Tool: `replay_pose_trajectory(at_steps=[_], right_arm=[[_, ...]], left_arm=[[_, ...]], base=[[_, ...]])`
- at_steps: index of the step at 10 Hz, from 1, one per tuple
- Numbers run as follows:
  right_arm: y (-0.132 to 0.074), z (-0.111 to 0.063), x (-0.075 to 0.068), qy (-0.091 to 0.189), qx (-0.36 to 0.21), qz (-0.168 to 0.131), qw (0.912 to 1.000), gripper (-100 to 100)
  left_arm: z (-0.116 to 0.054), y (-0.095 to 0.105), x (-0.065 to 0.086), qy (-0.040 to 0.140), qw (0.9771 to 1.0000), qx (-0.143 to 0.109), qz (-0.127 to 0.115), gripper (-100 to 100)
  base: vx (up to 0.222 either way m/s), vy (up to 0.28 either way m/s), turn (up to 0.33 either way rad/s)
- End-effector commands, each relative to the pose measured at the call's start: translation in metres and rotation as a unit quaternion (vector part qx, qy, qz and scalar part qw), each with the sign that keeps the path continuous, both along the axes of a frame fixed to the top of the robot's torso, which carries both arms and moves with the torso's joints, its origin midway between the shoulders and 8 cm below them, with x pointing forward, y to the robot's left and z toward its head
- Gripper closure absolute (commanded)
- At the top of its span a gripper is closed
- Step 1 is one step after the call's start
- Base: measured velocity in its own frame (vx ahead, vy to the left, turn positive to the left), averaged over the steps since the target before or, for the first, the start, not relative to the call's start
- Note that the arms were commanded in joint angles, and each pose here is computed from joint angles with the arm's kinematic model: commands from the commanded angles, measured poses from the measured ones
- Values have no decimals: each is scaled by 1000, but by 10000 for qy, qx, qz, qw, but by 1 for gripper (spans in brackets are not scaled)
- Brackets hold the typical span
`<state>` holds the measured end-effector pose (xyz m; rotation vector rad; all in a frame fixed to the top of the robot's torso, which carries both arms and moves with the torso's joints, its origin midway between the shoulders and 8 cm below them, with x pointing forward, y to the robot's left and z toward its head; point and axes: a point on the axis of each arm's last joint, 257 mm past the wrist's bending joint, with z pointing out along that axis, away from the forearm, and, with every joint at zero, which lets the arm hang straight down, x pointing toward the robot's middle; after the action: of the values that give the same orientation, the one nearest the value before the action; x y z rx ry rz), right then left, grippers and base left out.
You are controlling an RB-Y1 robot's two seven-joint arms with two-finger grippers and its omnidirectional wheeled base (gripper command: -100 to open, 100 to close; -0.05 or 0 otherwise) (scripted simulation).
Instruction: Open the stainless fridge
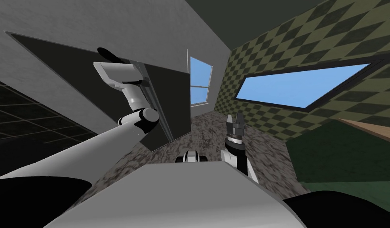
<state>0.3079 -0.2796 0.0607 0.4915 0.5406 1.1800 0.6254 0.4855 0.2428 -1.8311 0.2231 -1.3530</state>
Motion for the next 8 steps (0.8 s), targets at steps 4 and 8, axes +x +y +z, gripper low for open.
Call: replay_pose_trajectory(at_steps=[4,8], right_arm=[[0,0,0,0,0,0,10000,0],[0,0,0,-1,2,1,10000,0]], left_arm=[[-11,13,-8,133,9997,-82,181,100],[-8,43,-32,140,9978,-54,647,100]], base=[[13,-26,46],[15,-261,51]])
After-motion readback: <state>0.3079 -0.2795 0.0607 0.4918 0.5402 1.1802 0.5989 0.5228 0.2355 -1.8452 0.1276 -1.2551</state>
